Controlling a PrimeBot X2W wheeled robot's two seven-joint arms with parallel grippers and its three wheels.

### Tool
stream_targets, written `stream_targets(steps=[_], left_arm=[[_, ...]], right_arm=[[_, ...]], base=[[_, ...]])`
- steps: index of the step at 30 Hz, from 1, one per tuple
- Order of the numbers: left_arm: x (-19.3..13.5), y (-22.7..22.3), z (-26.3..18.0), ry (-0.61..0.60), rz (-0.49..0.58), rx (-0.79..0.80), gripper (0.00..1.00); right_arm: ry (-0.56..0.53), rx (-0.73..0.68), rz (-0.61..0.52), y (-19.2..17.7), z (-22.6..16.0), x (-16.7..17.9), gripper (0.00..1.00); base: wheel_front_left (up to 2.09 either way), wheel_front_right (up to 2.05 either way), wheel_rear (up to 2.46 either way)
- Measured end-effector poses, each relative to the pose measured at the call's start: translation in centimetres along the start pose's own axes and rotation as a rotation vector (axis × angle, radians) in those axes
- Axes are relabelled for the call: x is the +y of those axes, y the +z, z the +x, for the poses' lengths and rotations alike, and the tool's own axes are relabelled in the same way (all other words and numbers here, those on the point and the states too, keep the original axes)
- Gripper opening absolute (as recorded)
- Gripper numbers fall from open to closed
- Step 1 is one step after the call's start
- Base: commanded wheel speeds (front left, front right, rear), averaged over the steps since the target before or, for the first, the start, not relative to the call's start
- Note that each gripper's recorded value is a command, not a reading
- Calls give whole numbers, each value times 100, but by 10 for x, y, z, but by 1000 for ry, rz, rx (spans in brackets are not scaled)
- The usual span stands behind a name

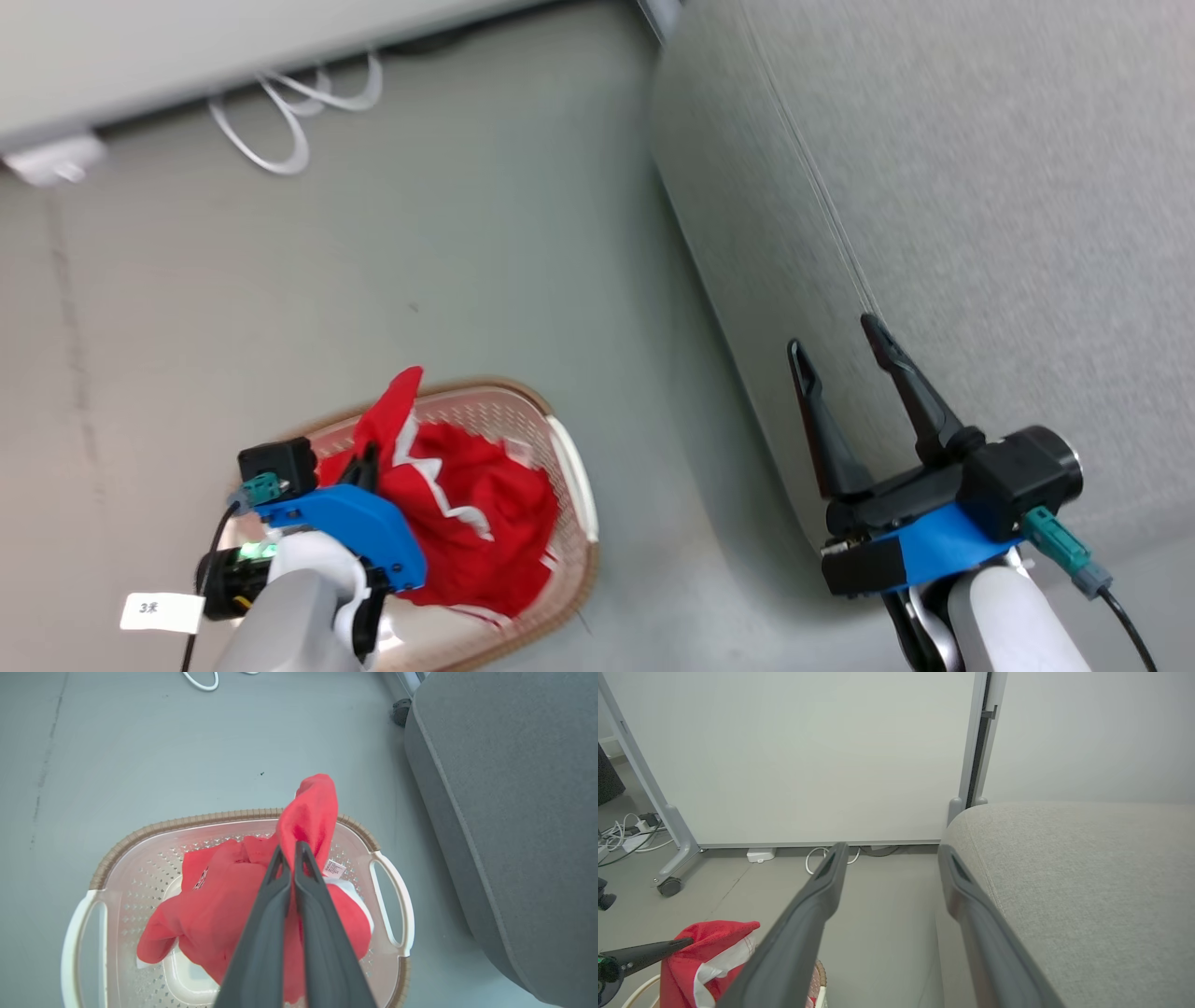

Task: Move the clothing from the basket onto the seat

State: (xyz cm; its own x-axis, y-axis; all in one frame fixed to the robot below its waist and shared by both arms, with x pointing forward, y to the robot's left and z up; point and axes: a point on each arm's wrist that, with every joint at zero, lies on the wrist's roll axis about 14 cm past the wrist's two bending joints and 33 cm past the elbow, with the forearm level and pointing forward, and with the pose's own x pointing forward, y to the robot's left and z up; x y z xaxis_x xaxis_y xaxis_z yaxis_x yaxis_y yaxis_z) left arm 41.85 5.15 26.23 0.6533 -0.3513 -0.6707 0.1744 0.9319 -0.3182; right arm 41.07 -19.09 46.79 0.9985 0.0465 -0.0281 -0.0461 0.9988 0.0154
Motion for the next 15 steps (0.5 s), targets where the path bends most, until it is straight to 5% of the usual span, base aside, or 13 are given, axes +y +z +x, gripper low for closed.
stream_targets(steps=[7,15], left_arm=[[-29,57,-45,-79,-52,-211,0],[-69,111,-95,-194,17,-405,0]], right_arm=[[74,-70,15,25,-9,28,100],[156,-115,23,40,-17,57,100]], base=[[0,0,0],[0,0,0]])
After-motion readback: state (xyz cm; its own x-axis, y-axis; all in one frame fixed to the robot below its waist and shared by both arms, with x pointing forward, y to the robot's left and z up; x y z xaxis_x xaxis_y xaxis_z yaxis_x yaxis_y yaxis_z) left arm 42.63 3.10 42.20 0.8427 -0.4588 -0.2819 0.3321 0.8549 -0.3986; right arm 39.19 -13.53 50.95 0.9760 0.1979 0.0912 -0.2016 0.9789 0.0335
